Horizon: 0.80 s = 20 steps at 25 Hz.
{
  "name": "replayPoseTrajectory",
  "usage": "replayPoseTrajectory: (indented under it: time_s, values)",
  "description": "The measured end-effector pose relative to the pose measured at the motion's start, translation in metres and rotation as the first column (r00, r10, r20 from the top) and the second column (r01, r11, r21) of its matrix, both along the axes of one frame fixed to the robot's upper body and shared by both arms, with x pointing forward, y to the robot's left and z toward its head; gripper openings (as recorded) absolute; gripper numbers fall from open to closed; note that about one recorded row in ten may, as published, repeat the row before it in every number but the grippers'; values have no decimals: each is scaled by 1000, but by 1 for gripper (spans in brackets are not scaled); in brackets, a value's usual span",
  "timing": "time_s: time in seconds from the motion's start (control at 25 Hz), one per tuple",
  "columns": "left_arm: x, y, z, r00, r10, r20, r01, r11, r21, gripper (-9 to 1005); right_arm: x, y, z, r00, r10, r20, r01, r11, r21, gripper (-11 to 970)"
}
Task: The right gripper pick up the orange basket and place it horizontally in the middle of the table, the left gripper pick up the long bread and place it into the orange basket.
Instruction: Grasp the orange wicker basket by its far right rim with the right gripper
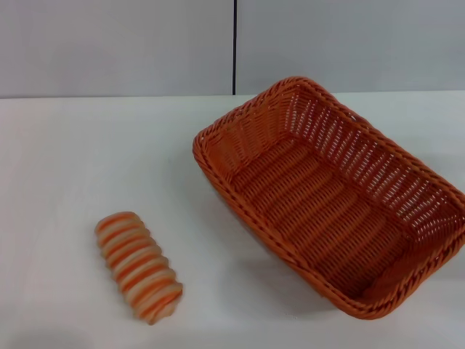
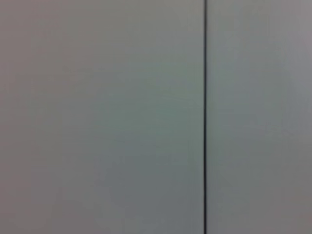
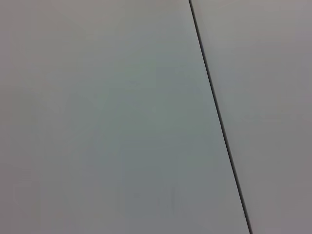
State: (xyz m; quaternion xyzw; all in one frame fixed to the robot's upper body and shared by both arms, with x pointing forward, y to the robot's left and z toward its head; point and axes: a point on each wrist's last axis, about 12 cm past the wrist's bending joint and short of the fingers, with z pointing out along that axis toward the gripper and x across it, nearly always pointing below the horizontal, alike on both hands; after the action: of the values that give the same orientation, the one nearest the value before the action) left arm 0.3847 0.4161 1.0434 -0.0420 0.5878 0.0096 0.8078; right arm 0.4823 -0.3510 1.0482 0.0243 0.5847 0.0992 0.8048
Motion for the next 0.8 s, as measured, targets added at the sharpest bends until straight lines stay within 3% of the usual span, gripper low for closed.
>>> replayPoseTrajectory:
  time_s: [0.56, 0.72, 0.8]
  values:
    - [7, -3, -5, 1000, 18, -25, -19, 999, -30, 841, -13, -18, -1, 1000, -7, -23, 9, 995, 102, 757]
    - [15, -5, -7, 999, 5, -41, -7, 999, -37, 841, -6, -38, 13, 996, 75, -46, -67, 985, 159, 757]
    - [17, -6, -9, 999, 7, -53, -10, 999, -48, 840, 2, -53, 30, 975, 192, -108, -165, 962, 219, 757]
